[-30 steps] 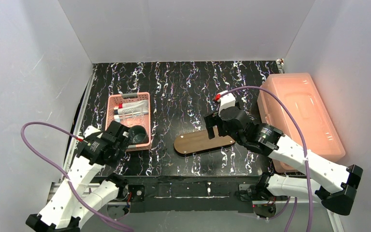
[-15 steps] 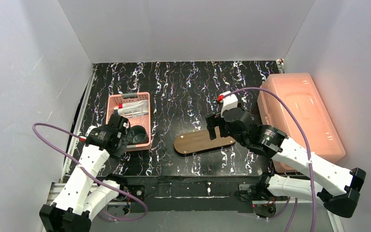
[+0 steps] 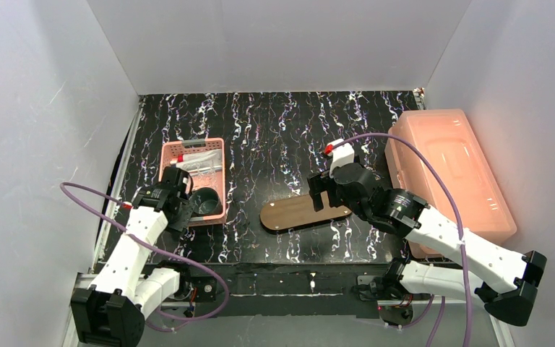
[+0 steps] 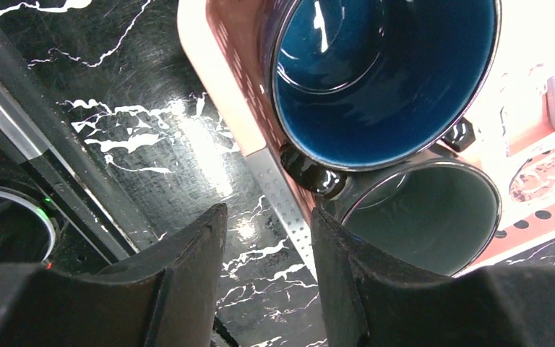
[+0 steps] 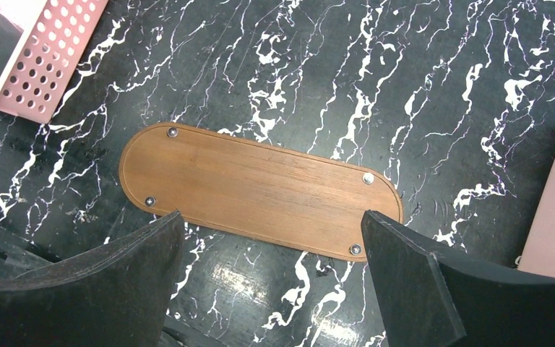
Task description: Prepare toiletry sets of a toothbrush and toothpaste on the tray
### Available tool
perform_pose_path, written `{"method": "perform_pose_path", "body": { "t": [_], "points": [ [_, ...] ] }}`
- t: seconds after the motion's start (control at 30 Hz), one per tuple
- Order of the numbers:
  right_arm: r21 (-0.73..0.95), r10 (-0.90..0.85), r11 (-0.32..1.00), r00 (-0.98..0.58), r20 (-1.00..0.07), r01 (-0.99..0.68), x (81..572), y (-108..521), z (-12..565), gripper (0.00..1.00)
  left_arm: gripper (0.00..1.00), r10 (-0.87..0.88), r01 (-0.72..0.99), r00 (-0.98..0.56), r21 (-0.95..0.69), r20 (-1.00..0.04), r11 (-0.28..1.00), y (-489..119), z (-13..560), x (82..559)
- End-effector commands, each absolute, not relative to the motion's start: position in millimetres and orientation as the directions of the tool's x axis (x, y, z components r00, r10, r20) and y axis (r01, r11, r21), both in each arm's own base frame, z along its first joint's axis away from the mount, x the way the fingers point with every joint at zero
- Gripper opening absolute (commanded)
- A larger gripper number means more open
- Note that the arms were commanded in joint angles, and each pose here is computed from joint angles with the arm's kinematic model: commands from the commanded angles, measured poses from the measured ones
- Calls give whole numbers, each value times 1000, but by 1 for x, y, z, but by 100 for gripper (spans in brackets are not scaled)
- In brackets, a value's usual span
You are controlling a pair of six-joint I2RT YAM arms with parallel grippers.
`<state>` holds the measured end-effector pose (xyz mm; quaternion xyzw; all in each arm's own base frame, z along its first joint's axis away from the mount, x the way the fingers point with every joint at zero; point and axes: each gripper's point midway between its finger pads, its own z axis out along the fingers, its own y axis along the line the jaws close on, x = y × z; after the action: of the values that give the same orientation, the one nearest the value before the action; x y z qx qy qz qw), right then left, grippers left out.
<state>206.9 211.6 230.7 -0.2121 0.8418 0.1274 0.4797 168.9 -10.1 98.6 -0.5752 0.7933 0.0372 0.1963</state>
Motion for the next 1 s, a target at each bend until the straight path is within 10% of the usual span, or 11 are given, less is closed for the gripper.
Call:
{"method": "perform_pose_path", "body": {
  "t": [0.0, 0.97],
  "points": [
    [17, -222, 871, -423, -879, -491, 209, 215, 237, 100, 45, -895, -928, -264, -157, -360, 338, -5, 96, 174],
    [45, -215, 868, -455, -864, -494, 204, 217, 227, 100, 20, -888, -912, -357, -99, -290, 399, -12, 71, 166]
  ]
}}
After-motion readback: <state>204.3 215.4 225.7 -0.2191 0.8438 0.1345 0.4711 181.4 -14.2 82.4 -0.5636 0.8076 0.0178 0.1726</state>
